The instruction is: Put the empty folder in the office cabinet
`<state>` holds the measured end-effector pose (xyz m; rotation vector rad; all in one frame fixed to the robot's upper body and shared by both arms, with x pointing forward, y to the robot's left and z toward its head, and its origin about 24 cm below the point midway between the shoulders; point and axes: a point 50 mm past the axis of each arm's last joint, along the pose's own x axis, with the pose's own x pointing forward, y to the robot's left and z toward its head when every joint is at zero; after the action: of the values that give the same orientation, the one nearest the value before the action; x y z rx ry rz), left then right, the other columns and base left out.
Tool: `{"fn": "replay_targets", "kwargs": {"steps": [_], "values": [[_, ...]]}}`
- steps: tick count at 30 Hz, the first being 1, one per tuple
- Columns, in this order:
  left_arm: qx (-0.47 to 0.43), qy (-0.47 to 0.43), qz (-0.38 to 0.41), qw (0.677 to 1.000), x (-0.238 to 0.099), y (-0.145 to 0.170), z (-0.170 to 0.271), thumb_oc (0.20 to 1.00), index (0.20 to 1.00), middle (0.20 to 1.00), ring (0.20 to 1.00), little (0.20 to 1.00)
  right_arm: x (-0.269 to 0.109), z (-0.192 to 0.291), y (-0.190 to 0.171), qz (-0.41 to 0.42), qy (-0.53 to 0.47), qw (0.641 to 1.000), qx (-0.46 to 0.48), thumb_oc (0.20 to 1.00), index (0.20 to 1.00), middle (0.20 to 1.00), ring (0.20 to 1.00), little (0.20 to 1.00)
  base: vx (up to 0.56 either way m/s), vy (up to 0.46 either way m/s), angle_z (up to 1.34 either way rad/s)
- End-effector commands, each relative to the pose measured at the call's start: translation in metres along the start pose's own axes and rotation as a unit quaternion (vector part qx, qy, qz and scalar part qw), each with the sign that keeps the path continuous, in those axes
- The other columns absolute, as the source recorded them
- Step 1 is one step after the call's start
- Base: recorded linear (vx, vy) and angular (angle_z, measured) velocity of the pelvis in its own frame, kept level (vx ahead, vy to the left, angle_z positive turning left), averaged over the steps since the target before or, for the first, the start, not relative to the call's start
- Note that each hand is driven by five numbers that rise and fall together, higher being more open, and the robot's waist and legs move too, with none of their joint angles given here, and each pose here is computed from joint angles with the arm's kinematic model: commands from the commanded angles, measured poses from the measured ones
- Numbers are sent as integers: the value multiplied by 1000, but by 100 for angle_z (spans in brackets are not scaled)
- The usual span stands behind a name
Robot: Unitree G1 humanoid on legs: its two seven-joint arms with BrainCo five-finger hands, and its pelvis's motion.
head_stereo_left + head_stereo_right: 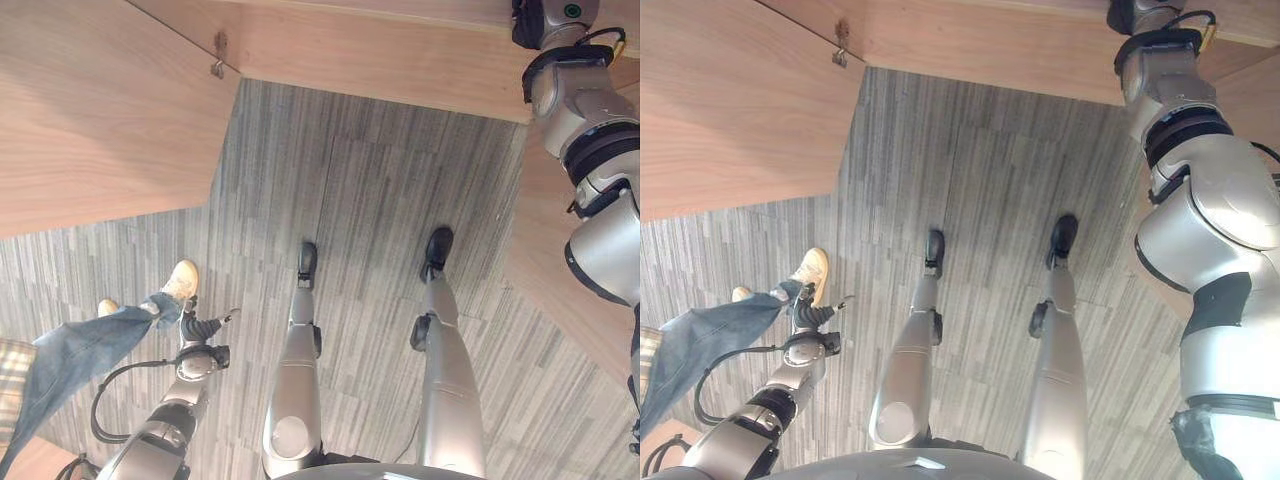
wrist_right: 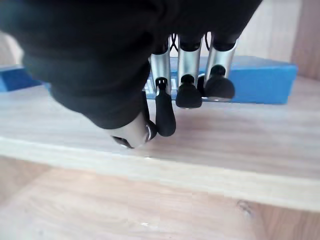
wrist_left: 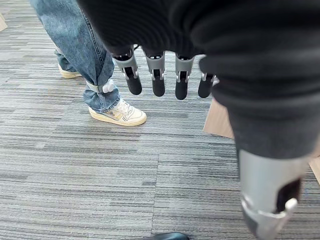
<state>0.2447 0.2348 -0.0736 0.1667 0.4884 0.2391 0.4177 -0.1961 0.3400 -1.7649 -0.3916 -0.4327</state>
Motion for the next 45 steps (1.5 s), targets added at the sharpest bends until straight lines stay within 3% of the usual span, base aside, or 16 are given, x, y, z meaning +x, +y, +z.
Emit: {"fn": "replay_targets", "kwargs": {"steps": [1,7,31,45], "values": [[15,-9,31,999,4,27,8,1000,1000,1000,1000,1000,12,-15,-52,-62,5,990,-125,200,200,200,200,200,21,-31,1],[14,-6,40,999,5,33,9,1000,1000,1000,1000,1000,15,-12,-67,-75,-19,981,-178,200,200,200,200,200,32,-51,1],[3,6,63,998,0,50,-1,1000,1000,1000,1000,1000,16,-18,-88,-109,-19,972,-208,200,200,200,200,200,13,-23,2],[30,8,123,992,-2,85,1,1000,1000,1000,1000,1000,14,-14,-108,-185,-44,919,-345,200,200,200,200,200,8,-5,3]]}}
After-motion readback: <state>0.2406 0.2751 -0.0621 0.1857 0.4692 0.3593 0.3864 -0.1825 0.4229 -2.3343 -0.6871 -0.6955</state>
